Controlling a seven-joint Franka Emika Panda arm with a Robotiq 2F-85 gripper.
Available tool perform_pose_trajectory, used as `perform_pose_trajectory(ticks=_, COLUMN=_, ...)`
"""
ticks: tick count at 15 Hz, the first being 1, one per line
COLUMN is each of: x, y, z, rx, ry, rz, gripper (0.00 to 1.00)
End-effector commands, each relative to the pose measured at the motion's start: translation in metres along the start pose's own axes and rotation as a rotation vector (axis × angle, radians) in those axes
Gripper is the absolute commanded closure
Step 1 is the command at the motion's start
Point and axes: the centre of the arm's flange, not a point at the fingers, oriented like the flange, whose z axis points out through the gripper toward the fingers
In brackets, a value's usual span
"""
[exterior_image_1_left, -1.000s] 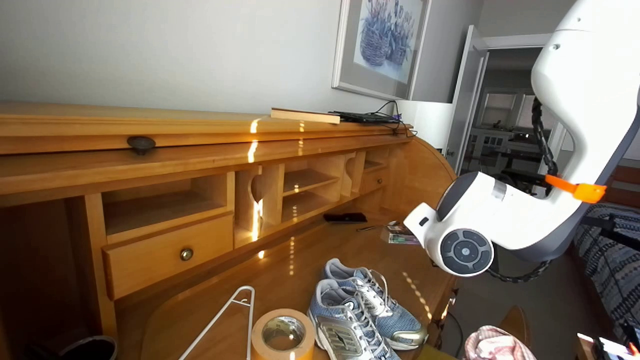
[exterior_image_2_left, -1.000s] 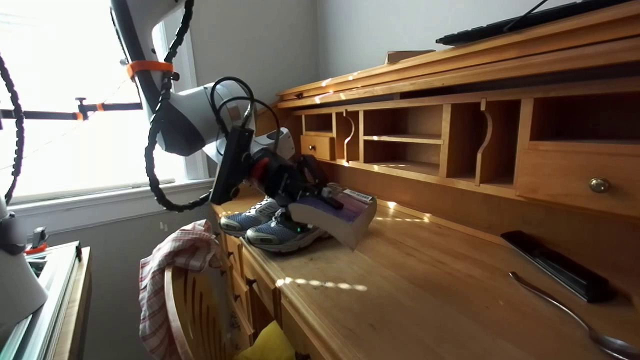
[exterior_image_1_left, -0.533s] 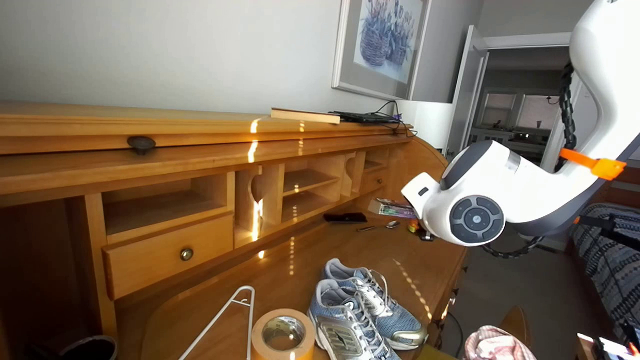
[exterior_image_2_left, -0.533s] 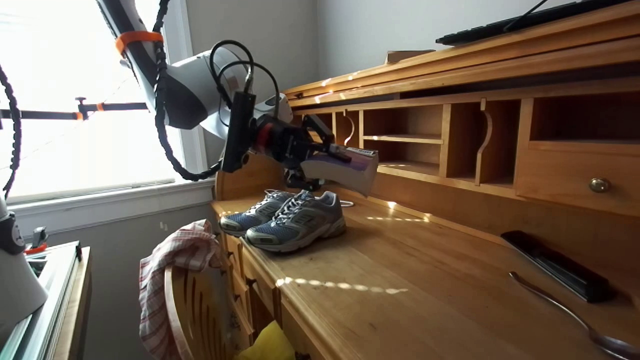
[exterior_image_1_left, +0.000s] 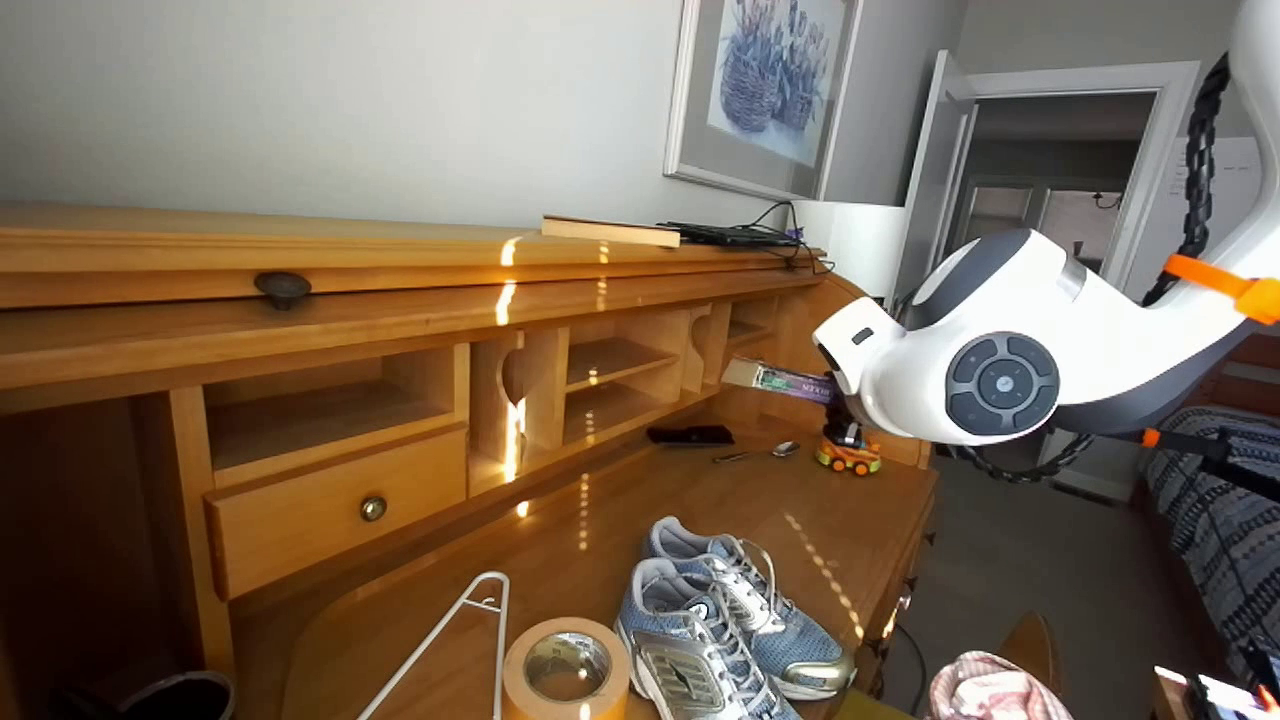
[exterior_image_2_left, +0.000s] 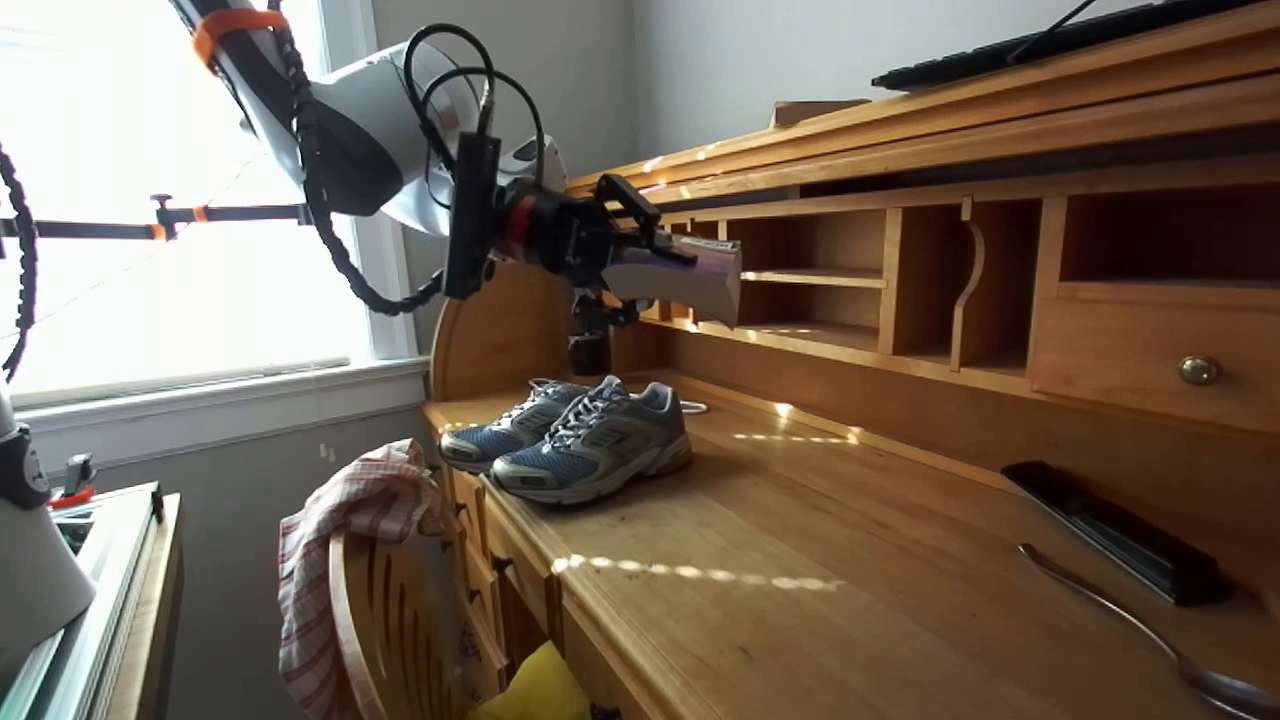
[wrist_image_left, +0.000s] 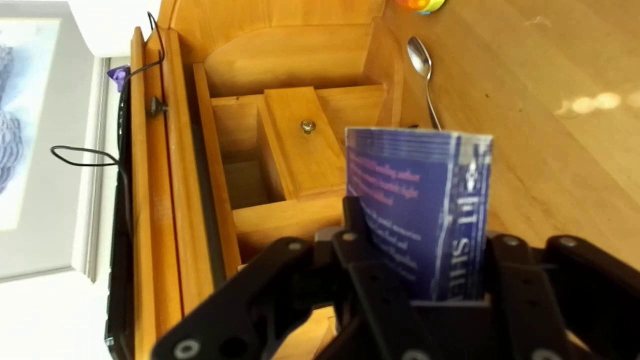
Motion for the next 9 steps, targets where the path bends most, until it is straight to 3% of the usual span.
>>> perform_pose_trajectory(ticks=1, x=-0.013, y=0.026, z=-0.026, rx=-0.024, ry=0.065, rz=0.034, gripper=0.91)
perform_pose_trajectory(ticks=9, x=0.009, y=0.074, z=-0.038, rx=-0.088, ry=0.090, rz=0.112, gripper=0.91)
